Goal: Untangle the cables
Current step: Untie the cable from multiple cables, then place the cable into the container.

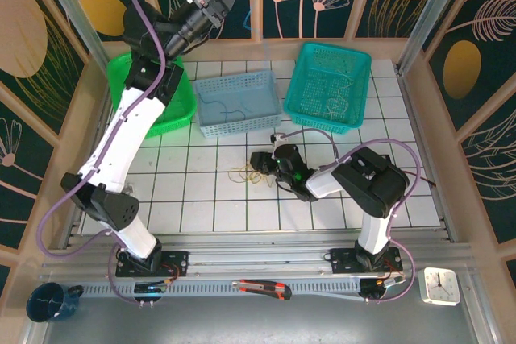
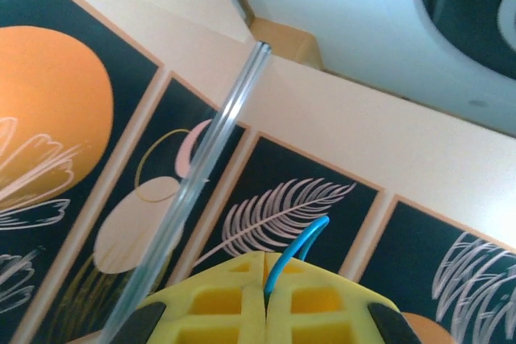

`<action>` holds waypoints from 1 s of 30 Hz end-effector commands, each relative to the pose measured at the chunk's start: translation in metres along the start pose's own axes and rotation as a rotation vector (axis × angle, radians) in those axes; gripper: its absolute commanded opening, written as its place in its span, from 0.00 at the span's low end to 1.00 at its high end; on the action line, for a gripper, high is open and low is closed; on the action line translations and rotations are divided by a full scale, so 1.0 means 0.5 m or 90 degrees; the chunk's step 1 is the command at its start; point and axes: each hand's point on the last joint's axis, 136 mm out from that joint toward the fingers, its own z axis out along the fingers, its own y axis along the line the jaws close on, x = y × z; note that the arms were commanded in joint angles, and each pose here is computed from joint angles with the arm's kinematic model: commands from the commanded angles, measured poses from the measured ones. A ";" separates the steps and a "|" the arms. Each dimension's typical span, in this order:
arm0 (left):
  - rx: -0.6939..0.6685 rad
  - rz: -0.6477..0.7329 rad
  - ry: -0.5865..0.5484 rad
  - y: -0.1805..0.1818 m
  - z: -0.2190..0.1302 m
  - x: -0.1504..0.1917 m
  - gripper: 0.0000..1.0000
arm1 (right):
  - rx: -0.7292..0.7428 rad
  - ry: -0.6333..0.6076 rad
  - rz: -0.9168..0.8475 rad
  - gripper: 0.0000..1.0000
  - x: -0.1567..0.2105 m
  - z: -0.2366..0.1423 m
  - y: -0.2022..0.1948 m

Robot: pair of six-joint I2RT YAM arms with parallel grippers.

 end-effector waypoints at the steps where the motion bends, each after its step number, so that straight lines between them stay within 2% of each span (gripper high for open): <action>1: -0.056 0.037 0.015 0.036 0.004 0.007 0.00 | -0.034 -0.030 -0.004 0.49 -0.048 -0.019 0.051; 2: -0.075 0.033 0.028 0.074 0.015 0.031 0.00 | -0.037 -0.033 -0.005 0.50 -0.056 -0.023 0.057; 7: -0.129 0.064 0.045 0.136 0.025 0.051 0.00 | -0.054 -0.038 -0.012 0.54 -0.086 -0.048 0.089; 19: -0.224 0.116 0.089 0.270 0.045 0.076 0.00 | -0.005 -0.069 -0.023 0.55 -0.132 -0.117 0.073; 25: -0.289 0.143 0.132 0.358 0.029 0.116 0.00 | 0.009 -0.099 -0.026 0.56 -0.165 -0.160 0.072; 30: -0.337 0.147 0.174 0.431 -0.007 0.189 0.00 | 0.017 -0.134 -0.021 0.57 -0.199 -0.204 0.065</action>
